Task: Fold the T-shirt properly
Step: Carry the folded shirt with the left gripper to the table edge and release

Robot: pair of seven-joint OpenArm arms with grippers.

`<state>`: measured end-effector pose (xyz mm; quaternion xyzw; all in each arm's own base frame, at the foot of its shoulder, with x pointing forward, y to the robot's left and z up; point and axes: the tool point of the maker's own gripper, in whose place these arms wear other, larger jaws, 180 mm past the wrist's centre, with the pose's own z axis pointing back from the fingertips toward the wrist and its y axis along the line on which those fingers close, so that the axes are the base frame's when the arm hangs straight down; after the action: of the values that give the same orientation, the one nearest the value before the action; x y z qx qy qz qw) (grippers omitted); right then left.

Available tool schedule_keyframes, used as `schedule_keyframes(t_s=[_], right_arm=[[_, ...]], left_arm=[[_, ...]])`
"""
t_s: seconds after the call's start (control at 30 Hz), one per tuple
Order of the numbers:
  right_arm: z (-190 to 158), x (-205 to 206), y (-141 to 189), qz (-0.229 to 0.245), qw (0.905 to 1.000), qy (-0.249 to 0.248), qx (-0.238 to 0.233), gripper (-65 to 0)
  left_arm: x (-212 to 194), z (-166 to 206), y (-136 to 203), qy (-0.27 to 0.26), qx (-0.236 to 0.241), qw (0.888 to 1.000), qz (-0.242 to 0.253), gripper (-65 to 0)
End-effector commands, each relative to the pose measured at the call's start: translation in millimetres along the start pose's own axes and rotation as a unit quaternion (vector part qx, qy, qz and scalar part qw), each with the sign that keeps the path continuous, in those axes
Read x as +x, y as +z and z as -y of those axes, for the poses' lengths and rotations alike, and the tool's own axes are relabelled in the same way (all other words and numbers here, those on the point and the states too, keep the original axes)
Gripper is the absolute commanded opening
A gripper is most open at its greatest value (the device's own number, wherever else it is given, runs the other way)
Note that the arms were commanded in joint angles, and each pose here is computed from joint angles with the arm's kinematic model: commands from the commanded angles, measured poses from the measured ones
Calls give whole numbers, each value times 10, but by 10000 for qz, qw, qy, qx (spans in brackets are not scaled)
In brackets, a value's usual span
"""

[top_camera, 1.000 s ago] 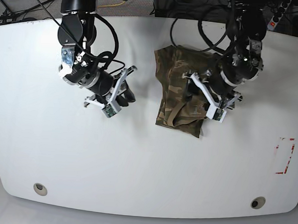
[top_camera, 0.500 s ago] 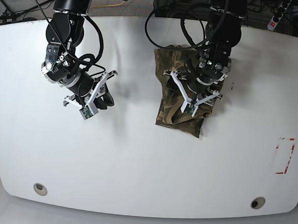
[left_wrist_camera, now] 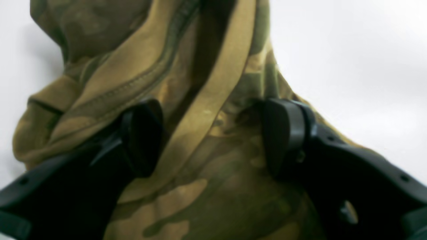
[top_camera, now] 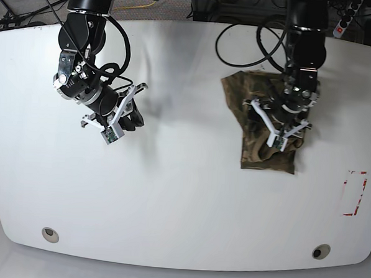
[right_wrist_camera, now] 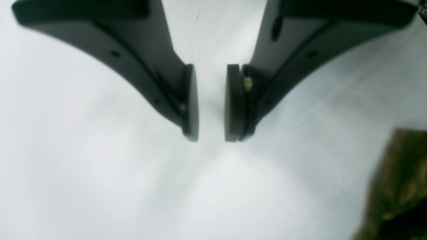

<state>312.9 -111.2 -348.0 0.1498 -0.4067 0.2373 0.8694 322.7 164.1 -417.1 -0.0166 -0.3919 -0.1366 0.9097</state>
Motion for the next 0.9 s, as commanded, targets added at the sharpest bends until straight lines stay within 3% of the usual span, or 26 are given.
schedule_keyframes(t_s=[0.0,0.27,0.47,0.67,0.87], right_arm=[[27,193,47,318,9994,102,-17,-530],[-7,302,118,372,9988,298,-68,-531],[-30,395,164,491,9979,400,-102,-531],[-35,400,164,496,9979,409,-97,-530],[-123,404,126,463,9976,506,30,-533]], left_arm=[[-286,-477,138,-289,405,9969,-608,-214],[-723,-1660,580,-626,928,9844,-1358,-215],[-993,-2285,957,-516,1138,9760,-1784,-215],[-878,-2694,1262,-503,1466,9744,-1629,-217],[-385,-2812,1475,-912,1889,9701,-1225,-217]])
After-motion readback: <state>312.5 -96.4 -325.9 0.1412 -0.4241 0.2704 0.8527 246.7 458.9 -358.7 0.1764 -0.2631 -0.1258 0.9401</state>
